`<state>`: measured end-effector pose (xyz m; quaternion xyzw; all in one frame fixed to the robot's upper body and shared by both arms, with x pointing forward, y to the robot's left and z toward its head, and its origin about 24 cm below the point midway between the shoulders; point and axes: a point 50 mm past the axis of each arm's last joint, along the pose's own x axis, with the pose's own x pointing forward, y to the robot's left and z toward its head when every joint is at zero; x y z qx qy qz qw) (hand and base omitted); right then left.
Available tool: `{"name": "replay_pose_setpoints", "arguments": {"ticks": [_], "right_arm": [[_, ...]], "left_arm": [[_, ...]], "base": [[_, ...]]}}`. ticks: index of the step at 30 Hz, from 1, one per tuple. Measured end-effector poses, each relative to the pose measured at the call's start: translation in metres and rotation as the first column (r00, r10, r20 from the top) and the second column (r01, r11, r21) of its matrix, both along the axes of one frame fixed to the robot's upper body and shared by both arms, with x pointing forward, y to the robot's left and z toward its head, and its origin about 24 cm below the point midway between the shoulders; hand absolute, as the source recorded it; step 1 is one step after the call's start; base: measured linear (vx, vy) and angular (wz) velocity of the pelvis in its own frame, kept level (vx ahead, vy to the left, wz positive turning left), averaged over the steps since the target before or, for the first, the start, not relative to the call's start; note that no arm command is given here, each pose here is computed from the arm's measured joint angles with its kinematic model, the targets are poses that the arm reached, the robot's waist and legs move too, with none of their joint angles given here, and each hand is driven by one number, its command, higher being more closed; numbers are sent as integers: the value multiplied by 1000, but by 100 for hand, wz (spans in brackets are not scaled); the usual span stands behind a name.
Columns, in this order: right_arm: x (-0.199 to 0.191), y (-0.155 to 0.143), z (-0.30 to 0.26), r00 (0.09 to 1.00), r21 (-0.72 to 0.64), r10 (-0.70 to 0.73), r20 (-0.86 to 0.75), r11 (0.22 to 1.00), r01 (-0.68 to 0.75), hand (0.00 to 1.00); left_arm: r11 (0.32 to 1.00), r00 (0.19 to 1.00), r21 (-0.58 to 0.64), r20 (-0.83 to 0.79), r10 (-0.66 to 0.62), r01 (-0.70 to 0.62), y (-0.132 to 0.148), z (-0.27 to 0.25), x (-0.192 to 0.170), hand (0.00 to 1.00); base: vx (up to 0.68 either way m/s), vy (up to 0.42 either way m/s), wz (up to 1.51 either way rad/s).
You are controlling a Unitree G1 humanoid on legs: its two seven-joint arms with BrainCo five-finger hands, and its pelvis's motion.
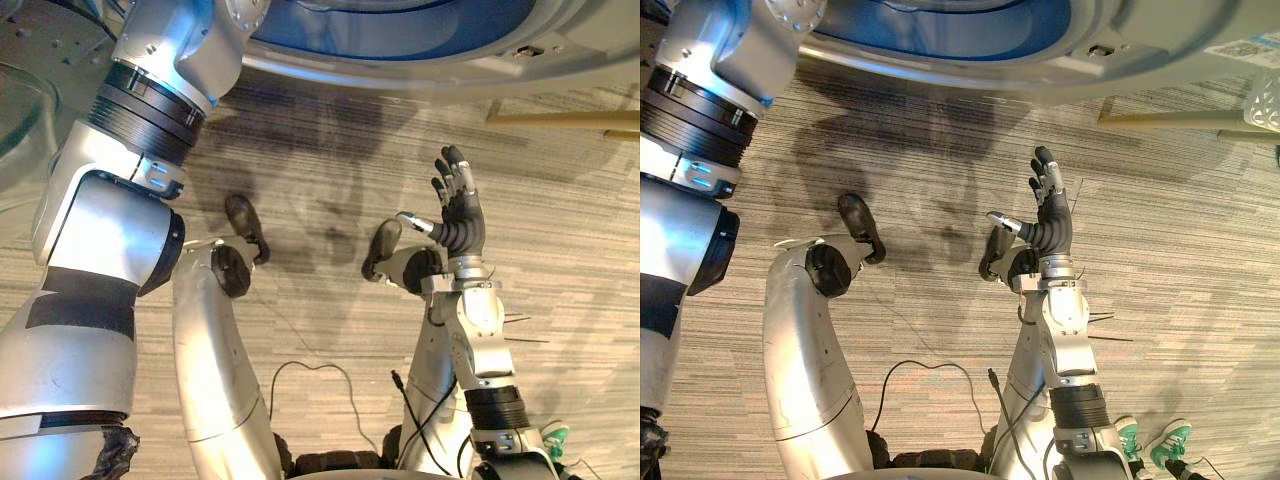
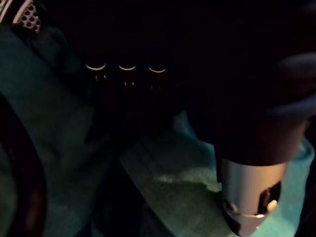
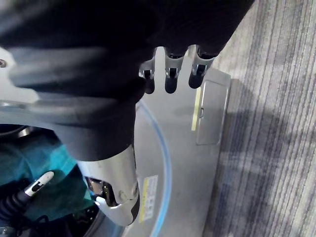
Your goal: Pick up the laundry basket with both hands and put the clothes into the washing machine.
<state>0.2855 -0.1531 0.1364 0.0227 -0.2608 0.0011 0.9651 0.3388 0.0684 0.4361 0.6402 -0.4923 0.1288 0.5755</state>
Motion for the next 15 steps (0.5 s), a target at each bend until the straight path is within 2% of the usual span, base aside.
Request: {"name": "replay_pose_setpoints", "arguments": {"ticks": [3, 6, 8, 11, 13, 15], "right_arm": [[0, 1, 0, 1000, 1, 4, -1, 1000, -4, 0], [1, 1, -4, 1000, 4, 0, -20, 1000, 0, 0], [2, -1, -8, 999, 3, -8, -36, 1000, 8, 0], [3, 1, -12, 999, 2, -4, -52, 1000, 4, 0], [3, 0, -13, 998, 1, -8, -58, 1000, 8, 0], [3, -1, -12, 998, -6, -16, -57, 1000, 15, 0]], "left_arm": [[1000, 1000, -19, -29, -4, 4, 3, -7, 5, 0], [996, 982, -86, -187, 3, -19, 18, -55, 30, 0], [993, 939, -101, -342, 27, -65, 27, -101, 48, 0], [982, 900, -144, -434, 50, -124, 45, -124, 57, 0], [971, 891, -194, -453, 37, -139, 53, -126, 58, 0], [930, 891, -344, -452, -40, -133, 70, -120, 57, 0]], "base": [[5, -13, -1], [5, -41, -8], [20, -35, -9], [39, -26, -12], [33, -22, -1], [0, 0, 0]]}}
